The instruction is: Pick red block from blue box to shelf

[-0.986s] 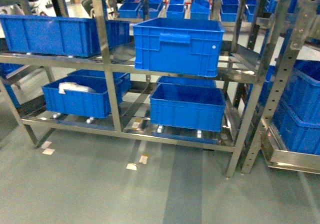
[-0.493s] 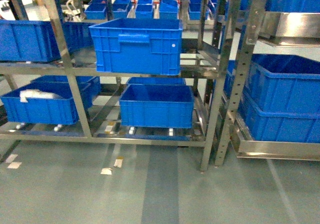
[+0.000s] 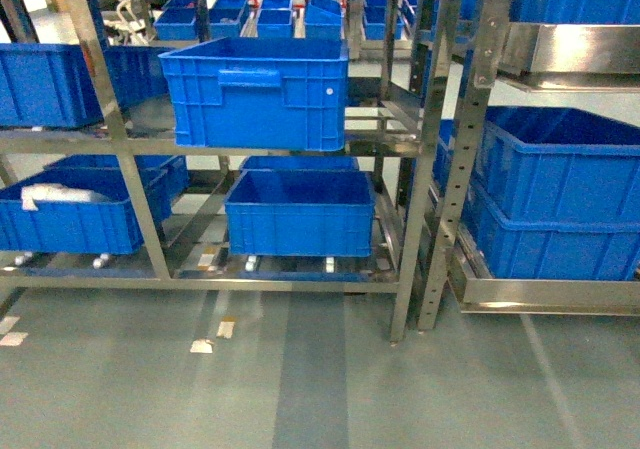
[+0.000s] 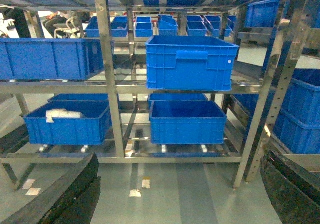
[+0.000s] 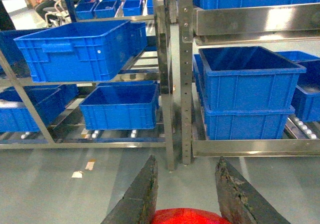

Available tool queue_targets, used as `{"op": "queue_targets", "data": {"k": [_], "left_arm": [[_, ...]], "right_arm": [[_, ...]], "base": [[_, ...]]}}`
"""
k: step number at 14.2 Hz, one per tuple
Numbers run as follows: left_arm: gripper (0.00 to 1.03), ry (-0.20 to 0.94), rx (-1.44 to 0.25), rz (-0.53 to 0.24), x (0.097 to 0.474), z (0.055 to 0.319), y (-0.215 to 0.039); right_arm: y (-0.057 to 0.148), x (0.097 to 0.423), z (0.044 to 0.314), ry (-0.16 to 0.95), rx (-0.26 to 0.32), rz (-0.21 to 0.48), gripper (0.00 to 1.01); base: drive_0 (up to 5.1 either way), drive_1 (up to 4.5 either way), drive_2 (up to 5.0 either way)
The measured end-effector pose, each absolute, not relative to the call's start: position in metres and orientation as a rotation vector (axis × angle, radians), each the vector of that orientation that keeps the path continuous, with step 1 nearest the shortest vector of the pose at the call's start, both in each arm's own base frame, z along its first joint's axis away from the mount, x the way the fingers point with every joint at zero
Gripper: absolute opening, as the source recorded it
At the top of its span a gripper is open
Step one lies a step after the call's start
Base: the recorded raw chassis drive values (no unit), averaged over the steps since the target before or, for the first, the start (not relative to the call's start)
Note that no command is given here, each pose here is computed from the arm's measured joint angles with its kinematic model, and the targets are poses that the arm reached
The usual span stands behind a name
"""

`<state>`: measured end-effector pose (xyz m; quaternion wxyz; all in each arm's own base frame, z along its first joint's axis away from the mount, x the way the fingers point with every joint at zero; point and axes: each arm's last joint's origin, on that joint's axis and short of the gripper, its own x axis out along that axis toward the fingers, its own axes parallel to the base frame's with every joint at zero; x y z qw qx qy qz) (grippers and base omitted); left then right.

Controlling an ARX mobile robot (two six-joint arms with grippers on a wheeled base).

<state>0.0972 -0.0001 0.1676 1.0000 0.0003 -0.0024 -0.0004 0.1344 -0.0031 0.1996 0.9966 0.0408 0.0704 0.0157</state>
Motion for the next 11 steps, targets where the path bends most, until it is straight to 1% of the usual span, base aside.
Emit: {"op": "queue_targets", "data": {"k": [2,5,7,11], "left_arm": [[0.98,-0.004,0.001,-0.002,0.0972,0.1675,-0.0002],[0.98,-0.005,0.001,0.002,0.0972,0.1676,0.0001],[0.98,-0.006,0.001,0.002,0.0972,0.1676,0.0001],[0.98,-0.005,0.001,0.002,0.0972,0.1676,0.0001]], "right_arm": [[-0.0031,0.1344,0.1995,0.141,0.082,0.031,0.28],[-0.003,0.1344,0.1996,0.141,0.082,0.032,0.28],[-0.003,0.1343,0.1997,0.139,0.082,0.033,0.28],[-0.003,0.1343,0.1997,0.139,0.082,0.032,0.28]], "base": [[0.9,0.93,0.9],[0.0,0.0,0.0],[0.0,3.23,-3.1],[0.2,3.98,-3.7]]}}
